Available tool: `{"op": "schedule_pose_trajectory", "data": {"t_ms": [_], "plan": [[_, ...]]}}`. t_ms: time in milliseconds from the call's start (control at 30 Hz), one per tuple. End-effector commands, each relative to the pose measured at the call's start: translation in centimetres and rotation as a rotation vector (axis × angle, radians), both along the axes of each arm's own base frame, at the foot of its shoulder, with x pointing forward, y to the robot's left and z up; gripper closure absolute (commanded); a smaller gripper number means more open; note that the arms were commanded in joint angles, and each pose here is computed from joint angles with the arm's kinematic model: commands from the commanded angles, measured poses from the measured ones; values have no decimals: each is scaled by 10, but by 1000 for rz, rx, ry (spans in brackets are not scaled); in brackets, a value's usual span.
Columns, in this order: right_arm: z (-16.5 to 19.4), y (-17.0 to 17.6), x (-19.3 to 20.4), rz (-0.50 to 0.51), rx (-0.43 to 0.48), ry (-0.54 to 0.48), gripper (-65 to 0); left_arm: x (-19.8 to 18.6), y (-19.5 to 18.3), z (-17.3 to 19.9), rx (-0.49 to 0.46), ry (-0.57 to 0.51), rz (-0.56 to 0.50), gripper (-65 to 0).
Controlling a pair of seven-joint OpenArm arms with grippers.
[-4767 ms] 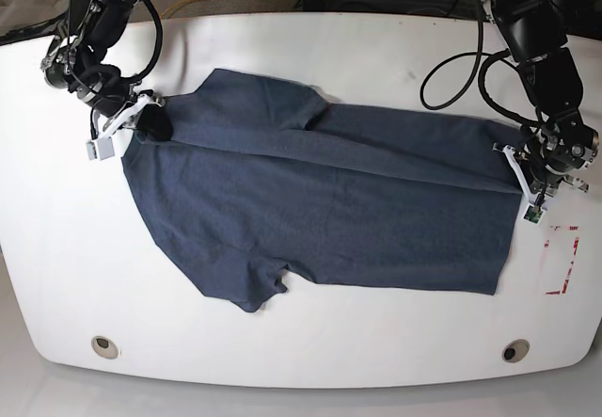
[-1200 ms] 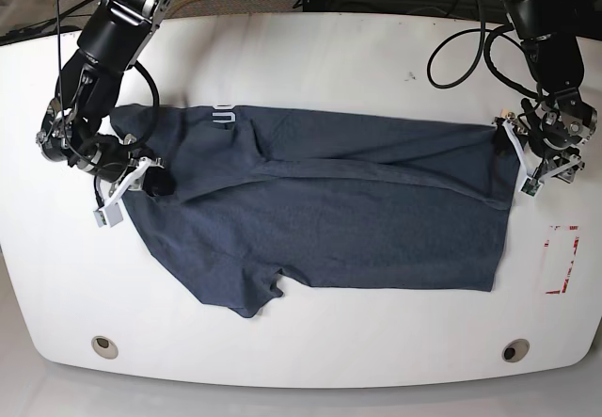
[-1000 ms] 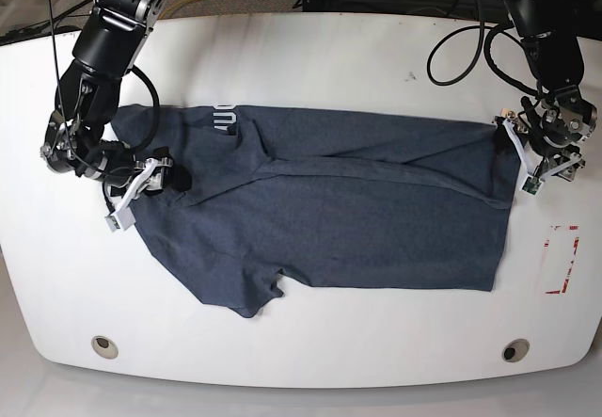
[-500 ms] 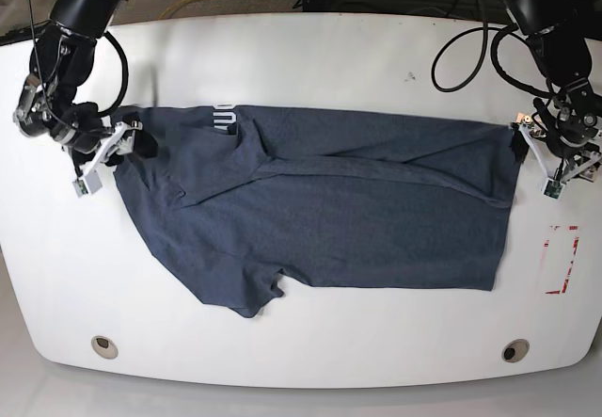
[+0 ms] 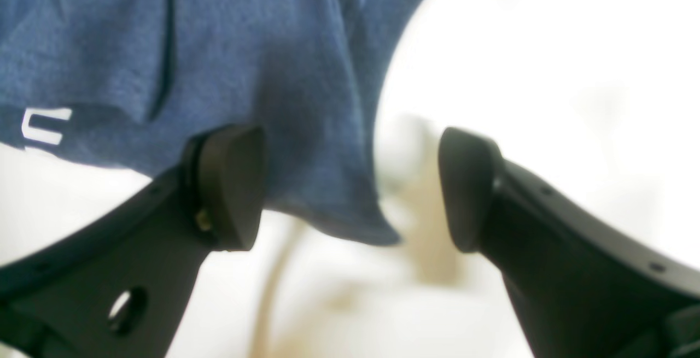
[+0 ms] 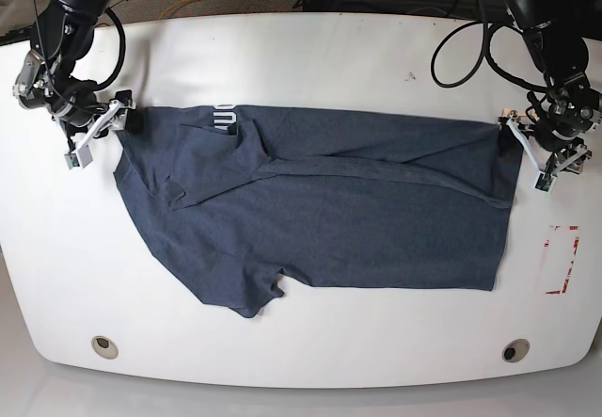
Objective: Fold the T-shirt properly
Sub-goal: 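Pull the shirt edge with both grippers to straighten the fold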
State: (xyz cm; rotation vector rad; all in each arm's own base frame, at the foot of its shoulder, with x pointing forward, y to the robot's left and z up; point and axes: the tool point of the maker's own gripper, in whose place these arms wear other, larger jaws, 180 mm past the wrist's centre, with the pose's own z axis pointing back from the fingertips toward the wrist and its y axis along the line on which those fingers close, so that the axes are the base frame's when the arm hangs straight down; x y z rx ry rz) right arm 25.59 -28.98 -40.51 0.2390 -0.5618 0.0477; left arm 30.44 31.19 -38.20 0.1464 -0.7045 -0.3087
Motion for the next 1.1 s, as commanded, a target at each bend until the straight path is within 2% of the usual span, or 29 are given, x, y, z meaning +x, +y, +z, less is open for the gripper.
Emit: {"op": "schedule_pose_trajectory", "data": {"t_ms": [0,200,233,300,333,400,467,500,600,667,800,900,1033,1067], "plan": [[7,0,7,4,-18,-30,-453,9,5,8,-5,-37,2,-536],[-4,-1,3,-6,-67,-12,-450,0,4,-13,-40,18,16,-531],[-5,0,3,-4,-68,-7,-436,0,4,-15,-45,24,18,-529],[-8,3,2,-4,-70,-1,-366,-3,5,-19,-52,35,25,-503],[-8,3,1,-6,-67,-2,-319,-3,6,-19,-52,36,26,-471],[-9,3,-1,-7,-68,3,-141,-8,7,-22,-46,50,28,-315],[-11,3,-4,-7,-68,10,-46,-13,8,-24,-37,67,29,-212],[-12,3,-7,-4,-67,14,0,-21,10,-27,-26,92,32,-138],[-12,2,-10,-2,-71,19,0,-37,12,-29,8,138,31,-40],[-14,2,-13,-3,-71,26,-24,-52,16,-26,38,161,35,-38],[-16,3,-28,27,-92,41,-24,-82,27,-16,98,178,59,-40],[-12,3,-37,43,-118,42,-24,-102,20,-14,113,191,56,-69],[-9,4,-52,65,-148,54,-24,-130,24,-4,146,198,87,-143],[-8,4,-57,71,-156,57,-24,-134,24,-2,150,195,96,-183]]}}
